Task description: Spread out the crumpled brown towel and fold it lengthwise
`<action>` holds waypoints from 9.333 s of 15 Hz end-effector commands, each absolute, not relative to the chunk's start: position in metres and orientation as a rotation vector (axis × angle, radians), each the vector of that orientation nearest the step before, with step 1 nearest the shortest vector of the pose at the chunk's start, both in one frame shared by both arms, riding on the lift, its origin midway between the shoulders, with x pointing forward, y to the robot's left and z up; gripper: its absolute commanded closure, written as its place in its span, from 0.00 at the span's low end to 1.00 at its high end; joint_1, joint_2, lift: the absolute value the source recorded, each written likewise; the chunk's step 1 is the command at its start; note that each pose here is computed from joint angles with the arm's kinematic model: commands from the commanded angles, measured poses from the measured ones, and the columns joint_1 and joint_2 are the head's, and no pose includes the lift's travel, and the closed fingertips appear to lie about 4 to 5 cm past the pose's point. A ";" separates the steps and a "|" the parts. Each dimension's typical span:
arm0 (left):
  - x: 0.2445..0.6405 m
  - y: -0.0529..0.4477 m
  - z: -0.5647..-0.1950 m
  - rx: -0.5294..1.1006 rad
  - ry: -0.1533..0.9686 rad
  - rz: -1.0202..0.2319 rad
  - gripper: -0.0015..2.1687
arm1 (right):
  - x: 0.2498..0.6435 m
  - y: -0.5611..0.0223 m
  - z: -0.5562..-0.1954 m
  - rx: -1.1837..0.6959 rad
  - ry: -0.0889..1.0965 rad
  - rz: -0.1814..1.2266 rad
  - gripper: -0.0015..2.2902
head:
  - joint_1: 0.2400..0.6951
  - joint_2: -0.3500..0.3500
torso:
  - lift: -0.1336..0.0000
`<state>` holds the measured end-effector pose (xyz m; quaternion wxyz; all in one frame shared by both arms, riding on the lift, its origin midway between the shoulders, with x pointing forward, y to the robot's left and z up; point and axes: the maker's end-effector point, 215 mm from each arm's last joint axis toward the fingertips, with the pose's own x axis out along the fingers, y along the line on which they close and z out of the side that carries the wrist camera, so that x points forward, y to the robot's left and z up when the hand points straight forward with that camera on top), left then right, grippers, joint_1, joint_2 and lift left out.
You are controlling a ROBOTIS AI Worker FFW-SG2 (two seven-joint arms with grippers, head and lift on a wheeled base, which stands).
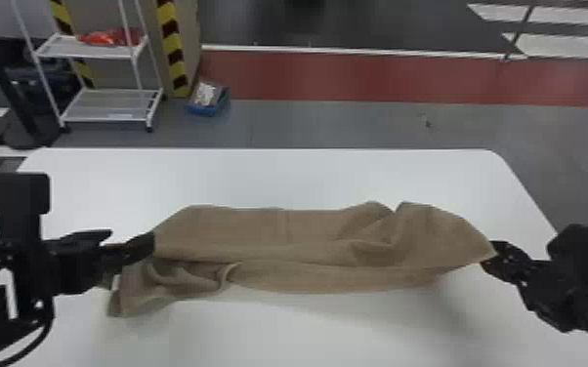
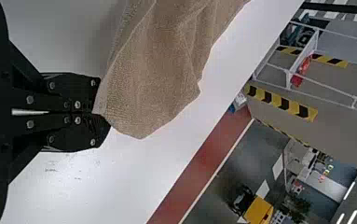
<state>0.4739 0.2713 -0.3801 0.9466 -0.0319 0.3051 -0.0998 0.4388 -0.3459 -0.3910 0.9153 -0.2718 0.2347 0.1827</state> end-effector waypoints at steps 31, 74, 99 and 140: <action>0.355 0.289 -0.431 -0.002 0.723 -0.325 0.13 | 0.478 -0.325 -0.389 -0.418 0.479 0.363 0.64 | 1.00 0.40 | 0.07; 0.379 0.311 -0.339 0.146 0.517 -0.291 0.82 | 0.472 -0.372 -0.314 -0.386 0.447 0.183 0.64 | 1.00 0.40 | 0.07; 0.615 0.273 -0.169 0.153 0.310 -0.246 0.82 | 0.620 -0.393 -0.138 -0.174 0.302 0.116 0.64 | 0.48 0.34 | 0.07; 0.444 0.324 -0.376 0.427 0.636 -0.311 0.82 | 0.403 -0.366 -0.359 -0.277 0.645 0.630 0.64 | 1.00 0.46 | 0.07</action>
